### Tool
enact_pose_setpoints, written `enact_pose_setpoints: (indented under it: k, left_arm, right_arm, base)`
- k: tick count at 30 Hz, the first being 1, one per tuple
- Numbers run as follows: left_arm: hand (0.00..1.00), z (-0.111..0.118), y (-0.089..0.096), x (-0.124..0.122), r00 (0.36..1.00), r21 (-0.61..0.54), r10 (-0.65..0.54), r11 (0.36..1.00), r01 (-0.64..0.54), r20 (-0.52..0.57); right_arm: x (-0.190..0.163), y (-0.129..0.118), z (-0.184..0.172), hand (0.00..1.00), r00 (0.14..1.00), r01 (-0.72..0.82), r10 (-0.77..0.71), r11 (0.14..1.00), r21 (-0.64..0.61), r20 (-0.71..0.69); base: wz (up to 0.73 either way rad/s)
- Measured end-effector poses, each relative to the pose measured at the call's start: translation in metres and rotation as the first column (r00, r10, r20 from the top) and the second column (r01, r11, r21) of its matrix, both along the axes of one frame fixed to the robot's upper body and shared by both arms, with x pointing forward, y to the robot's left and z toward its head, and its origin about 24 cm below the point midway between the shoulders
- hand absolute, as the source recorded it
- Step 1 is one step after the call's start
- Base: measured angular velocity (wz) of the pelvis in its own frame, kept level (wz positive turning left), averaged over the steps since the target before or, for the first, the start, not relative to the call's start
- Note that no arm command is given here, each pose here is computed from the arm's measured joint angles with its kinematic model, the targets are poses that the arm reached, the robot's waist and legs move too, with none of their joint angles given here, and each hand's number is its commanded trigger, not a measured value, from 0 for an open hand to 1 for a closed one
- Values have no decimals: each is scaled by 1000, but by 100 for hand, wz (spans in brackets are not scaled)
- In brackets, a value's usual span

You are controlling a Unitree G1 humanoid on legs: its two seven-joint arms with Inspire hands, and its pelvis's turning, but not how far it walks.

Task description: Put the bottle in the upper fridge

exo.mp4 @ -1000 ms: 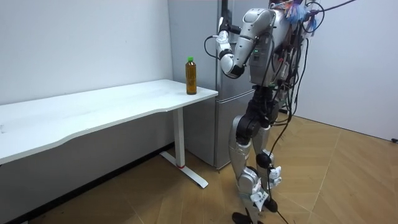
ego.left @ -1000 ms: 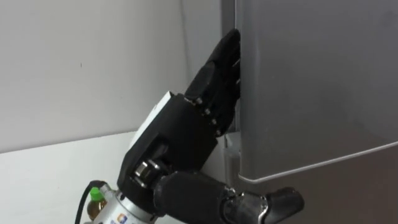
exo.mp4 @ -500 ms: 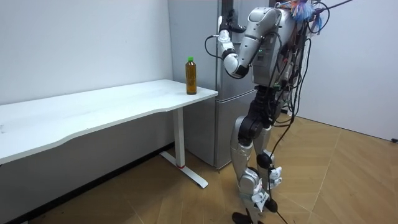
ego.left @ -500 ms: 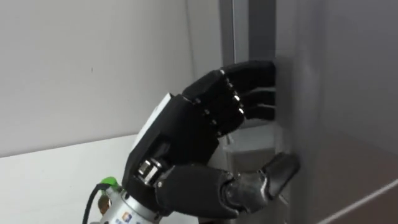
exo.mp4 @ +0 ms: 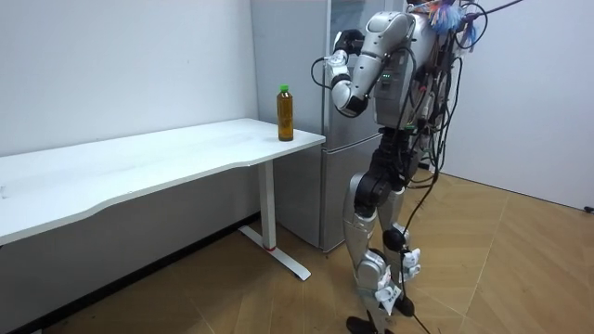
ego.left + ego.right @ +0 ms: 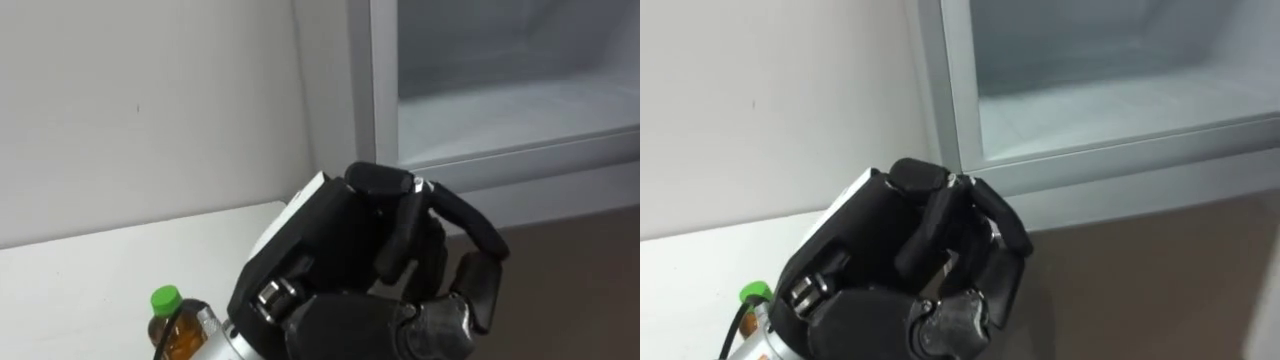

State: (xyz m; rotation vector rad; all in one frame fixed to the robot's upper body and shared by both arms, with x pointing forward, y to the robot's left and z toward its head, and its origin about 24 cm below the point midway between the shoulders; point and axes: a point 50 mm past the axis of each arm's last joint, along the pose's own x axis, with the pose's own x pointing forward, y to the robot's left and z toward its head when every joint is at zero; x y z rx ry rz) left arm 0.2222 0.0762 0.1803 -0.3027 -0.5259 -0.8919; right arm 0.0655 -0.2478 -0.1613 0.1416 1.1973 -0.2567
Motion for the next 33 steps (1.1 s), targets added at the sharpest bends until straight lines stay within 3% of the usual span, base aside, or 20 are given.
enact_pose_setpoints:
  k: [33]
  left_arm:
    - [0, -3, -9, -2, 997, 36, -76, 996, 76, 2]
  right_arm:
    - [1, 3, 0, 0, 1000, 2, -3, 999, 41, 15]
  base:
    - [-5]
